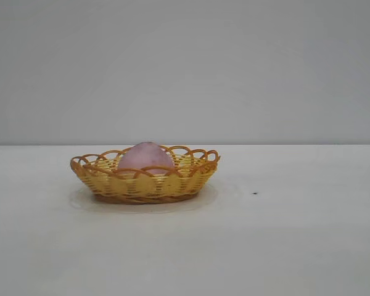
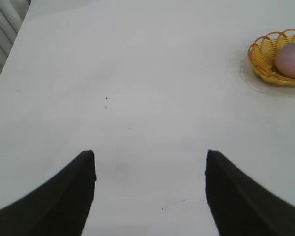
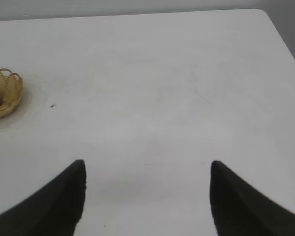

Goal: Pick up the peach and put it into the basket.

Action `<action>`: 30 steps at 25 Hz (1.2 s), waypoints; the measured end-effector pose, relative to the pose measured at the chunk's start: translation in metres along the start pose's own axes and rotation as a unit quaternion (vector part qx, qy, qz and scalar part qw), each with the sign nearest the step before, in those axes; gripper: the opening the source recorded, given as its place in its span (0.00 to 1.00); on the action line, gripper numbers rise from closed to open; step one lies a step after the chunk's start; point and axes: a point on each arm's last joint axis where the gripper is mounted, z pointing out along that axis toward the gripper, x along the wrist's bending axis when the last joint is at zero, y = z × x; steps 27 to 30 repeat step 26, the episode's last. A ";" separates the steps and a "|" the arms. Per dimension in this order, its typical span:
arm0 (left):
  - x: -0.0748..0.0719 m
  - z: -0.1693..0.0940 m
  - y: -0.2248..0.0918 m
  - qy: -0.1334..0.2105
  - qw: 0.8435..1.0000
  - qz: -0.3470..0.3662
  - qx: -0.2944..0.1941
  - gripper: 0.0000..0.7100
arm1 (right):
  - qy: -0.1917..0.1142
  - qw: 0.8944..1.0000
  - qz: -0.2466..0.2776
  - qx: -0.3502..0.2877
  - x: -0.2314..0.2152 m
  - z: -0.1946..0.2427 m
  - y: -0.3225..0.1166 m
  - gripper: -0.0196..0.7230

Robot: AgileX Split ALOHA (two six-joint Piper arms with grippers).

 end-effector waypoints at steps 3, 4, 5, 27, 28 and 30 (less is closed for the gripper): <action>0.000 0.000 0.000 0.000 1.000 0.000 0.000 0.59 | 0.000 1.000 0.001 0.000 0.000 0.000 0.000 0.64; 0.000 0.000 0.000 0.000 1.000 0.000 0.000 0.59 | 0.001 1.000 0.002 0.000 0.000 0.000 0.000 0.63; 0.000 0.000 0.000 0.000 1.000 0.000 0.000 0.59 | 0.001 1.000 0.002 0.000 0.000 0.000 0.000 0.64; 0.000 0.000 0.000 0.000 1.000 0.000 0.000 0.59 | 0.001 1.000 0.002 0.000 0.000 0.000 0.000 0.61; 0.000 0.000 0.000 0.000 1.000 0.000 0.000 0.59 | 0.001 1.000 0.002 0.000 0.000 0.000 0.000 0.61; 0.000 0.000 0.000 0.000 1.000 0.000 0.000 0.59 | 0.001 1.000 0.002 0.000 0.000 0.000 0.000 0.61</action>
